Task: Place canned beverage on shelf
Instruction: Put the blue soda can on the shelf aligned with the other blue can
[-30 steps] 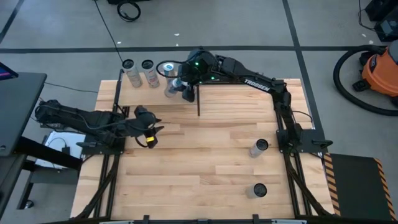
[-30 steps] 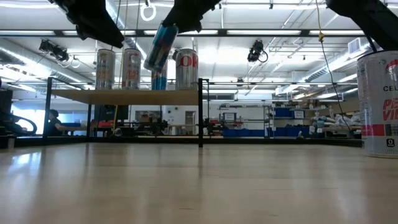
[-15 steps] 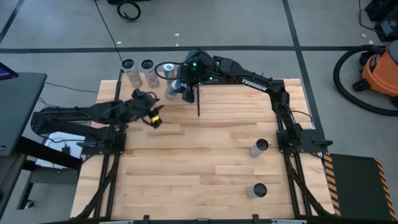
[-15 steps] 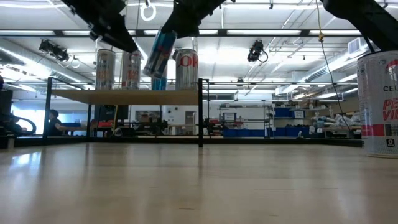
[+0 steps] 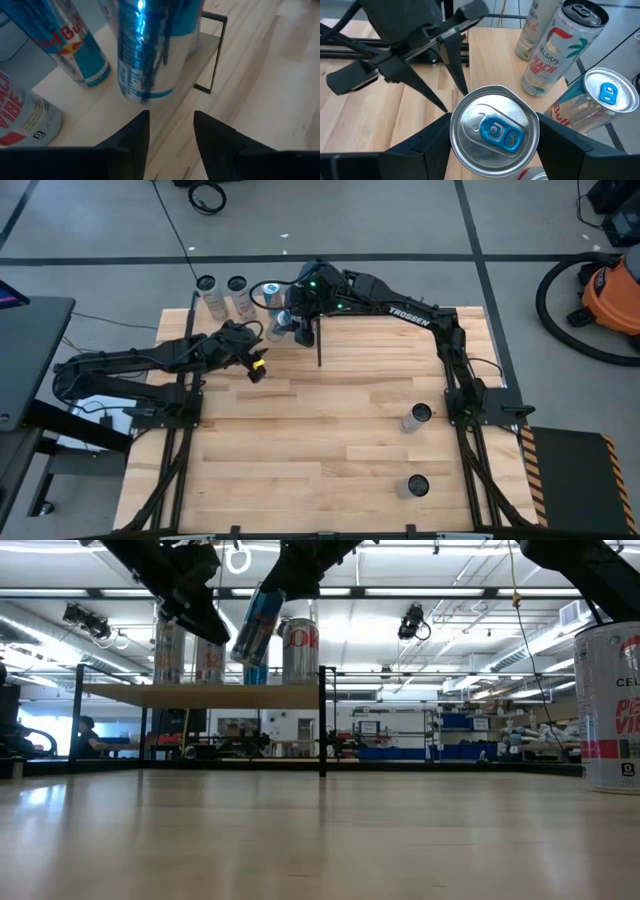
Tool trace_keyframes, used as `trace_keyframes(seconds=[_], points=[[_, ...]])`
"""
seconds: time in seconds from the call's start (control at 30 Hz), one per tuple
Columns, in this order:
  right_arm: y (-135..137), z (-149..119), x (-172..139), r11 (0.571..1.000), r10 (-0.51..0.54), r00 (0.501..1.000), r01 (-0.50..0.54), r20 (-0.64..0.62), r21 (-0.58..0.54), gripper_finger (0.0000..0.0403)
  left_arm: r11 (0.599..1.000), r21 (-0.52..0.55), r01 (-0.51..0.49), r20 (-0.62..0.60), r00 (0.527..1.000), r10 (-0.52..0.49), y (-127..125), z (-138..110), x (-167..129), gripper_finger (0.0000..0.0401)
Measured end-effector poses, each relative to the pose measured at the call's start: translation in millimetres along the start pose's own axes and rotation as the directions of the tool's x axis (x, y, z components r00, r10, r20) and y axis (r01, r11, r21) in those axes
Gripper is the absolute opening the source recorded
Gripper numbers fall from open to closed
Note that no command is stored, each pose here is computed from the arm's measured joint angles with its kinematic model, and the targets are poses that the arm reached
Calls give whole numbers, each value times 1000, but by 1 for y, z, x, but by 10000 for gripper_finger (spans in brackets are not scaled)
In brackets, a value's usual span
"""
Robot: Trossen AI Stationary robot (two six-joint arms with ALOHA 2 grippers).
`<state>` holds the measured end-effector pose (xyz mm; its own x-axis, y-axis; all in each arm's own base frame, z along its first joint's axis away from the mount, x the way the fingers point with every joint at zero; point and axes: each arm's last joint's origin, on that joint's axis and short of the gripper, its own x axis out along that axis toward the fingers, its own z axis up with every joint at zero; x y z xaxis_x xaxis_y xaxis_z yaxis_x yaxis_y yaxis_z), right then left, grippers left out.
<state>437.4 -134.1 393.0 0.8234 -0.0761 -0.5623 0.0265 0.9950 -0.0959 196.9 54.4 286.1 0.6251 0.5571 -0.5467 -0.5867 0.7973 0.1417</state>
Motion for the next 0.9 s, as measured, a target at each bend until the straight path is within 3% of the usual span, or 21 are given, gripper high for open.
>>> trace_keyframes(seconds=[0.17, 0.4, 0.9], points=[[0, -1, 0, 1000, 2, 1000, -2, -12, 3, 253, 1000, -8, -19, -15, 1000, 19, 3, 0, 5, 115], [-1, -1, 0, 1000, 6, 1000, -6, -5, 3, 254, 999, -33, 33, 16, 999, -32, 10, 5, 8, 60], [0, -12, 13, 1000, 5, 999, -5, -37, 8, 254, 998, -58, 22, -46, 999, -25, 14, 3, 33, 52]])
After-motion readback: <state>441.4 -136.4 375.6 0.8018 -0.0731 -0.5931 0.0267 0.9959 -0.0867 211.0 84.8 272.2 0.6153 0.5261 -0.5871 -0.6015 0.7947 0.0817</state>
